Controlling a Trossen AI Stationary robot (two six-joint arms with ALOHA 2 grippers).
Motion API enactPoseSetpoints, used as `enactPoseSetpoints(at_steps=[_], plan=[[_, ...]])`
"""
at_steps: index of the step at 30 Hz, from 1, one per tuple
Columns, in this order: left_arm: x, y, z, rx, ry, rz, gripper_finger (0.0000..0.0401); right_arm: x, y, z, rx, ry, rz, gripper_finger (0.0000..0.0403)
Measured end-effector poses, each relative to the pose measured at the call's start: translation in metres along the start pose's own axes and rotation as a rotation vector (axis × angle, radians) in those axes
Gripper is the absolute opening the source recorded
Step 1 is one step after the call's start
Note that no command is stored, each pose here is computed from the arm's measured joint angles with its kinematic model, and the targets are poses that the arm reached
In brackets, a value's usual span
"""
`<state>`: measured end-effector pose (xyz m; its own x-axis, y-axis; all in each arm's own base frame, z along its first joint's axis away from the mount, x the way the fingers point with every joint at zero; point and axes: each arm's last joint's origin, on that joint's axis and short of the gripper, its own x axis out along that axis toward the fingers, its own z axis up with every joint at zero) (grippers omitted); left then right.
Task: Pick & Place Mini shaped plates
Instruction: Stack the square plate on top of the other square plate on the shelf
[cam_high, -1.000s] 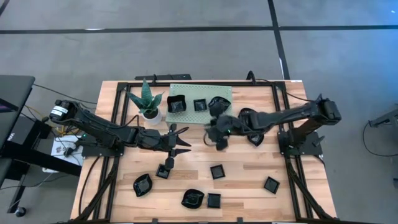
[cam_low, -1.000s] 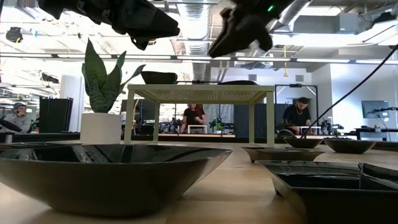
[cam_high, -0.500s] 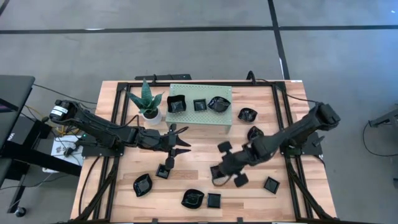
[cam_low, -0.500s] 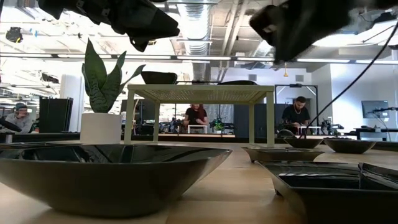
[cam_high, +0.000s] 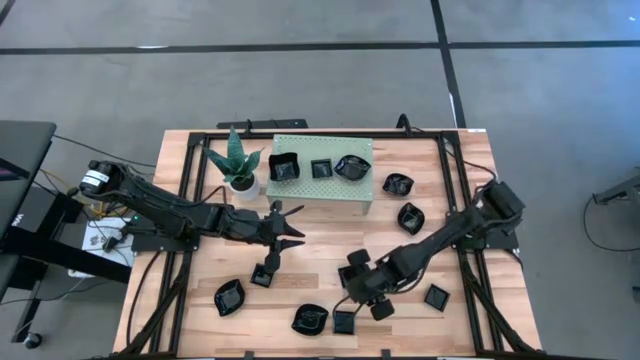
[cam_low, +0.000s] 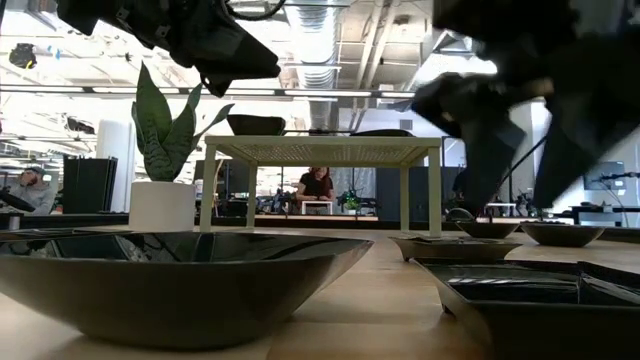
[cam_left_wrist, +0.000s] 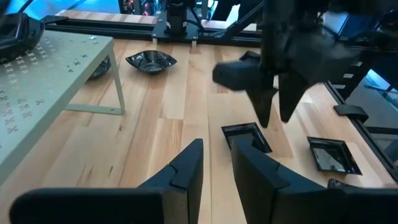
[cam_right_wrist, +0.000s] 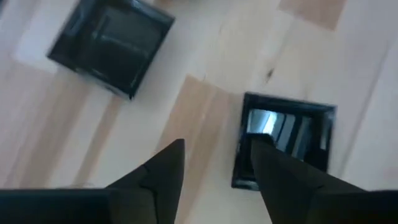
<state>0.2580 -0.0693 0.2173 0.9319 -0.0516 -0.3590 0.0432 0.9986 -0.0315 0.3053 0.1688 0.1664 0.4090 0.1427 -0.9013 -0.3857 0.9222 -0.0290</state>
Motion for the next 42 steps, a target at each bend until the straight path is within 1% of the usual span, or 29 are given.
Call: enactPoseSetpoints(at_steps=[2, 4, 9, 13, 16, 18, 21, 23, 25, 27, 31, 35, 37, 39, 42], plan=[[0.0, 0.0, 0.0, 0.0, -0.001, 0.0, 0.0085, 0.008, 0.001, 0.001, -0.001, -0.01, -0.002, 0.0183], [0.0, 0.0, 0.0, 0.003, -0.001, 0.001, 0.0085, 0.014, 0.001, -0.001, -0.004, 0.016, -0.012, 0.0181], [0.0, 0.001, 0.0, 0.006, -0.002, 0.003, 0.0085, 0.031, 0.0, -0.006, -0.012, 0.06, -0.084, 0.0158], [0.0, 0.002, 0.001, 0.004, -0.007, 0.008, 0.0085, 0.035, 0.0, -0.007, -0.008, 0.066, -0.107, 0.0126], [0.0, 0.002, 0.001, 0.004, -0.007, 0.007, 0.0085, 0.032, 0.001, -0.006, -0.001, 0.056, -0.104, 0.0105], [0.0, 0.002, 0.001, 0.004, -0.007, 0.007, 0.0085, 0.027, 0.001, -0.006, -0.003, 0.05, -0.112, 0.0098], [0.0, 0.002, 0.001, 0.004, -0.007, 0.007, 0.0085, 0.013, -0.002, -0.001, 0.004, 0.003, -0.132, 0.0098], [0.0, 0.002, 0.001, 0.004, -0.007, 0.007, 0.0085, 0.005, -0.004, 0.0, 0.002, -0.012, -0.182, 0.0103], [0.0, 0.002, 0.001, 0.004, -0.007, 0.007, 0.0085, 0.004, -0.009, 0.0, 0.007, -0.007, -0.22, 0.0112], [0.0, 0.002, 0.001, 0.003, -0.007, 0.007, 0.0085, 0.004, -0.012, 0.0, 0.003, 0.0, -0.212, 0.0123], [0.0, 0.001, 0.001, 0.002, -0.007, 0.003, 0.0085, 0.016, -0.019, -0.004, 0.007, 0.047, -0.196, 0.0144], [0.0, -0.001, 0.001, 0.004, -0.007, -0.006, 0.0085, 0.028, -0.024, -0.008, -0.009, 0.092, -0.198, 0.0154], [0.0, -0.002, 0.0, 0.006, -0.007, -0.009, 0.0085, 0.031, -0.025, -0.008, -0.021, 0.099, -0.199, 0.0152], [0.0, -0.002, 0.0, 0.006, -0.007, -0.01, 0.0085, 0.031, -0.025, -0.008, -0.025, 0.101, -0.203, 0.0141], [0.0, -0.002, 0.0, 0.007, -0.007, -0.009, 0.0085, 0.031, -0.025, -0.008, -0.036, 0.101, -0.208, 0.0109]])
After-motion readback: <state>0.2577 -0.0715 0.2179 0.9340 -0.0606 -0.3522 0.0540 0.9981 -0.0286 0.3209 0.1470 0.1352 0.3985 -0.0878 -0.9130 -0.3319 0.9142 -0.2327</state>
